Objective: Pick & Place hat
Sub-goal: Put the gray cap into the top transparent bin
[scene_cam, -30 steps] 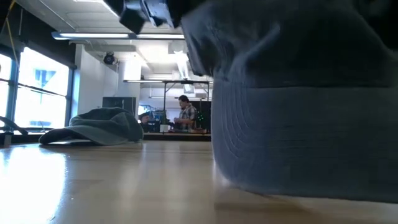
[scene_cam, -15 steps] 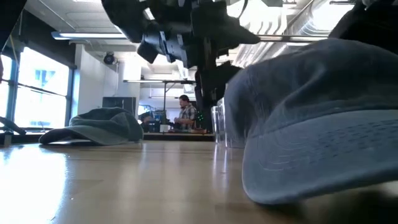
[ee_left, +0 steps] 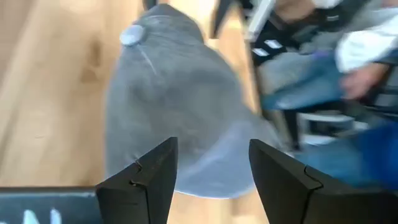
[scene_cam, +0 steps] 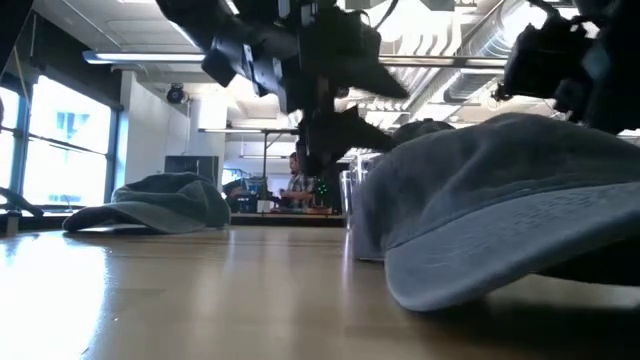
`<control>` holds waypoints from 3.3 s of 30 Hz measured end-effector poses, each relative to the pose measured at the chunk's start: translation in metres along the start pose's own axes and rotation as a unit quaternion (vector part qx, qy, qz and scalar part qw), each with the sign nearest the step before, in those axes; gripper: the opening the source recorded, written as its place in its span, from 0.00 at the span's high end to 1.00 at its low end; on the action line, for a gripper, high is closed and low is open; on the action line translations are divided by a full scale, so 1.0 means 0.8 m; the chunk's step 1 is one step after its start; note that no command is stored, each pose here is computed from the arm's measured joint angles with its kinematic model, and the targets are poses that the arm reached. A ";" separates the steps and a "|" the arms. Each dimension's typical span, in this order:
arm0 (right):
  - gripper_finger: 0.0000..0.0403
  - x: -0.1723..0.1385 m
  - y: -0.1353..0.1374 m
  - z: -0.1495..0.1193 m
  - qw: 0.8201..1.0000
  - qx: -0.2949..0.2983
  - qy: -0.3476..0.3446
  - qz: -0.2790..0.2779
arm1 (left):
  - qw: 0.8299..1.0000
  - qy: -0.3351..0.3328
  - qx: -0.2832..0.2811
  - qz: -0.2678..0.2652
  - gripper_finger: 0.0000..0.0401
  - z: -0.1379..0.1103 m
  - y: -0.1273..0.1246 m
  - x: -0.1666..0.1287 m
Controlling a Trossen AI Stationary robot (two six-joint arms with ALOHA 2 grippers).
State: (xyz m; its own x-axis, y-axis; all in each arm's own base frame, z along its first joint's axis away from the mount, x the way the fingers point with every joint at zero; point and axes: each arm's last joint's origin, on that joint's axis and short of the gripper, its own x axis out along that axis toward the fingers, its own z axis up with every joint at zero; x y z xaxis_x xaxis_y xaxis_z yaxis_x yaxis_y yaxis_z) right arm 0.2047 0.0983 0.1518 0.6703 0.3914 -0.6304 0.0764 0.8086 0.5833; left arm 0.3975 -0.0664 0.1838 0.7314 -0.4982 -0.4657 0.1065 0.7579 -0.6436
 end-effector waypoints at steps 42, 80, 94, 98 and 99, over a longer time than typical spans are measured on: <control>0.97 0.003 0.021 0.022 0.966 -0.155 -0.014 0.209 | 0.991 -0.102 0.078 -0.048 0.14 0.024 0.014 0.008; 0.99 -0.028 0.074 0.017 0.932 -0.070 -0.024 0.354 | 0.926 0.131 0.115 -0.335 0.95 0.003 -0.071 0.067; 0.83 -0.023 0.064 0.023 0.957 -0.073 -0.113 0.256 | 0.936 0.107 0.100 -0.321 0.98 0.021 -0.051 0.060; 0.63 -0.017 0.057 0.017 0.963 -0.122 -0.096 0.221 | 0.931 0.110 0.110 -0.331 0.99 0.019 -0.054 0.060; 0.57 -0.016 0.054 0.014 0.964 -0.142 -0.087 0.208 | 0.930 0.112 0.111 -0.333 0.99 0.019 -0.055 0.060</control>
State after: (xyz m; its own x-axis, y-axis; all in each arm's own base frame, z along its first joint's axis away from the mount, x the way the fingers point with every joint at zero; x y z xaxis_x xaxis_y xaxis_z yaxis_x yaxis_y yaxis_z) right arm 0.2078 0.1236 0.1908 0.7149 0.6480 -0.2627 -0.4141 0.6951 0.5876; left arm 0.4383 -0.1173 0.1985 0.2970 -0.9447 -0.1391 0.6401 0.3050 -0.7051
